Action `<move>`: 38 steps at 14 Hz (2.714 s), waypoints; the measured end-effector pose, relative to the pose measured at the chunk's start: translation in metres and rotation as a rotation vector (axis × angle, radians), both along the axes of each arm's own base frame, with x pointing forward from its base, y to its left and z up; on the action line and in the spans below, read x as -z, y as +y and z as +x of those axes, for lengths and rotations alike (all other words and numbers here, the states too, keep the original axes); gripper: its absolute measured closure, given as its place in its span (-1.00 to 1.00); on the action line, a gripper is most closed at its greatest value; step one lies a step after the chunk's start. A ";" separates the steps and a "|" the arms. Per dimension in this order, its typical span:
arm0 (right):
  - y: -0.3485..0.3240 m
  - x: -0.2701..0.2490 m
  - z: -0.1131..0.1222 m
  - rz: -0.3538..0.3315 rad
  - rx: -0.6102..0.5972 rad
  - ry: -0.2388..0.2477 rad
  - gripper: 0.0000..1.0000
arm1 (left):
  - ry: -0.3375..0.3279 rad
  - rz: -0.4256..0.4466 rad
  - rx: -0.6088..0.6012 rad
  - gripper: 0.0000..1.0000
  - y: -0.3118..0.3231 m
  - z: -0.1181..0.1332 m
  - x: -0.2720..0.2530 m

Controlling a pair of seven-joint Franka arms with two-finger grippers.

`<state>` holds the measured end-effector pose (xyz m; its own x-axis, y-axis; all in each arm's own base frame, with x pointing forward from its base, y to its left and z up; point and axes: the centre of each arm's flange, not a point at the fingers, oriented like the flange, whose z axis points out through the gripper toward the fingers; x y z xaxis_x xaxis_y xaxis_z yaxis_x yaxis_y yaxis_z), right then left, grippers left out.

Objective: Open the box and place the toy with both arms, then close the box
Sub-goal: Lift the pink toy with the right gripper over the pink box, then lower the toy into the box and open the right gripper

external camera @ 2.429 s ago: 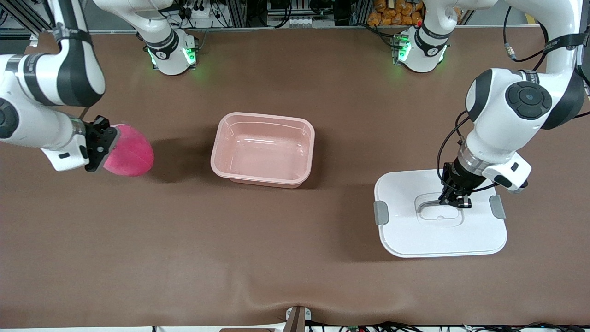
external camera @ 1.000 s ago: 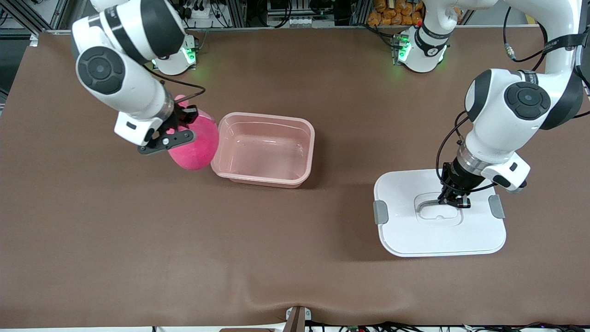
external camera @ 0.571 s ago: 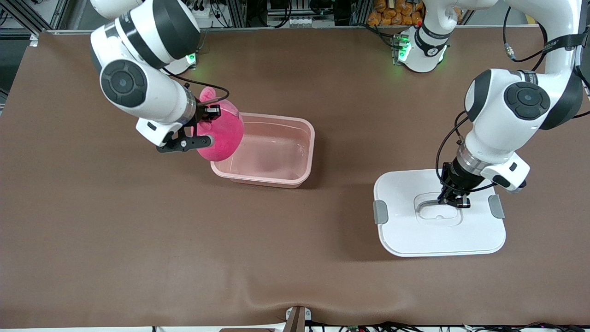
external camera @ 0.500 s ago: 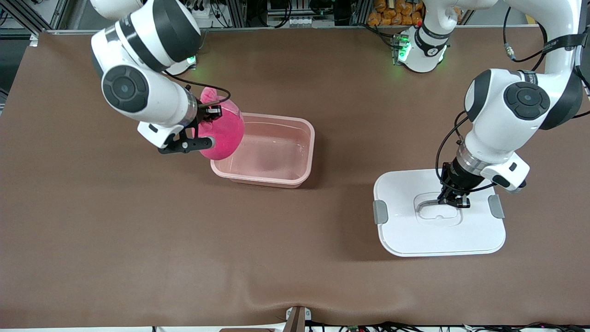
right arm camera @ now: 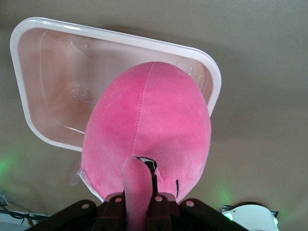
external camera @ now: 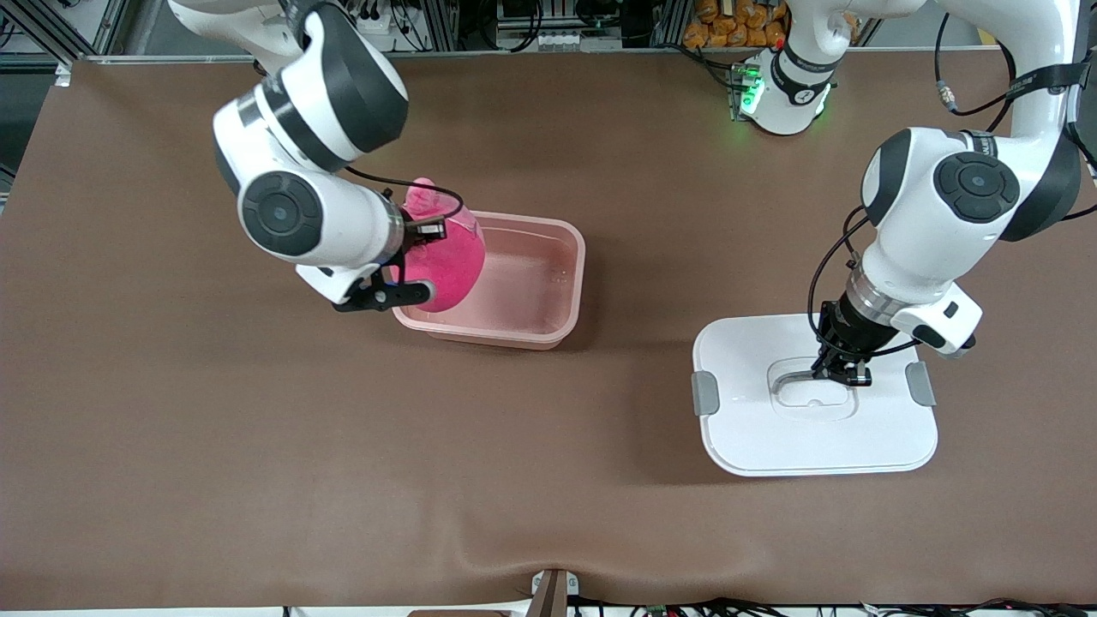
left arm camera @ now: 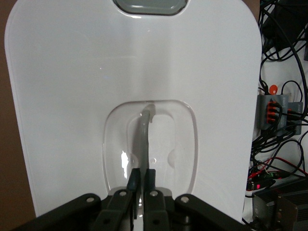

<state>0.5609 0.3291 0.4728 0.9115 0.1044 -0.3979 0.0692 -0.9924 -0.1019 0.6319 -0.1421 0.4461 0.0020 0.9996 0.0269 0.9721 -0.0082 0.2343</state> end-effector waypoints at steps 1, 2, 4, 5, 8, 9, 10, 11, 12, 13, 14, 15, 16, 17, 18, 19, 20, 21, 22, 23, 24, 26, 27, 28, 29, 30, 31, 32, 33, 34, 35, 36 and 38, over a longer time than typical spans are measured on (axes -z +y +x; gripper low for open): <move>0.003 0.006 0.001 -0.004 -0.003 0.006 0.76 | 0.001 0.000 0.000 0.87 0.000 0.000 0.000; 0.005 0.011 0.002 -0.008 -0.005 0.013 0.76 | 0.001 0.000 0.000 0.87 0.000 0.000 0.001; 0.007 0.020 0.002 -0.017 -0.010 0.030 0.76 | 0.002 0.001 0.000 0.87 0.000 0.000 0.001; 0.008 0.024 0.002 -0.021 -0.011 0.036 0.76 | 0.003 0.001 0.000 0.87 0.000 0.000 0.002; 0.009 0.034 0.004 -0.030 -0.009 0.049 0.76 | 0.009 0.002 0.000 0.87 0.000 -0.001 0.005; 0.009 0.039 0.005 -0.034 -0.007 0.055 0.76 | 0.009 0.002 0.000 0.87 0.000 -0.001 0.005; 0.009 0.043 0.006 -0.040 -0.001 0.061 0.76 | 0.009 0.002 0.000 0.87 0.000 -0.001 0.005; 0.009 0.048 0.007 -0.047 0.006 0.067 0.76 | 0.009 0.002 0.000 0.87 0.000 -0.001 0.005; 0.009 0.054 0.008 -0.054 0.013 0.072 0.76 | 0.010 0.002 0.000 0.87 0.000 -0.001 0.005; 0.009 0.059 0.009 -0.057 0.017 0.074 0.76 | 0.010 0.002 0.000 0.87 0.000 -0.001 0.005; 0.009 0.064 0.011 -0.058 0.022 0.072 0.76 | 0.010 0.002 0.000 0.87 0.000 -0.001 0.005; 0.010 0.069 0.013 -0.061 0.031 0.070 0.76 | 0.010 0.002 0.000 0.87 0.000 -0.001 0.006; 0.011 0.075 0.015 -0.066 0.040 0.071 0.76 | 0.011 0.002 0.000 0.87 0.000 -0.001 0.006; 0.011 0.079 0.016 -0.071 0.047 0.074 0.76 | 0.011 0.003 0.000 0.87 0.000 -0.001 0.006; 0.012 0.084 0.016 -0.079 0.057 0.077 0.76 | 0.011 0.003 0.000 0.87 0.000 -0.001 0.006; 0.014 0.088 0.017 -0.083 0.065 0.075 0.76 | 0.011 0.003 0.000 0.87 0.000 -0.001 0.006; 0.016 0.091 0.017 -0.088 0.072 0.070 0.76 | 0.012 0.003 0.000 0.87 0.000 -0.001 0.006; 0.019 0.095 0.017 -0.093 0.077 0.066 0.76 | 0.012 0.003 0.000 0.87 0.000 -0.001 0.006; 0.022 0.099 0.017 -0.099 0.083 0.062 0.76 | 0.012 0.003 0.000 0.87 0.000 -0.001 0.006; 0.026 0.104 0.018 -0.100 0.087 0.056 0.76 | 0.012 0.003 0.000 0.87 0.000 -0.001 0.006; 0.030 0.109 0.018 -0.101 0.087 0.049 0.76 | 0.012 0.003 0.001 0.87 0.000 -0.001 0.006; 0.036 0.121 0.018 -0.107 0.090 0.032 0.76 | 0.011 0.002 0.001 0.87 -0.001 -0.001 0.006; 0.038 0.128 0.019 -0.109 0.091 0.029 0.76 | 0.011 0.002 0.002 0.87 -0.001 -0.001 0.006; 0.039 0.134 0.019 -0.112 0.094 0.029 0.76 | 0.011 0.002 0.002 0.87 -0.001 -0.001 0.006; 0.039 0.141 0.019 -0.119 0.098 0.028 0.76 | 0.011 0.002 0.002 0.87 -0.001 -0.001 0.006; 0.041 0.147 0.019 -0.133 0.103 0.023 0.76 | 0.011 0.002 0.002 0.87 -0.001 -0.001 0.006; 0.044 0.152 0.018 -0.145 0.105 0.021 0.76 | 0.011 0.002 0.002 0.87 -0.001 -0.001 0.006; 0.049 0.156 0.015 -0.155 0.108 0.018 0.76 | 0.011 0.002 0.002 0.87 -0.001 -0.001 0.006; 0.054 0.158 0.014 -0.163 0.117 0.008 0.76 | 0.011 0.002 0.002 0.87 -0.001 -0.001 0.006; 0.059 0.160 0.012 -0.169 0.135 -0.003 0.76 | 0.011 0.002 0.003 0.87 -0.002 -0.001 0.006; 0.064 0.160 0.012 -0.172 0.156 -0.016 0.76 | 0.011 0.002 0.004 0.87 -0.002 -0.002 0.006; 0.069 0.161 0.011 -0.173 0.173 -0.029 0.76 | 0.011 0.002 0.006 0.87 -0.003 -0.002 0.006; 0.082 0.164 0.009 -0.168 0.209 -0.062 0.76 | 0.012 0.002 0.008 0.87 -0.005 -0.002 0.006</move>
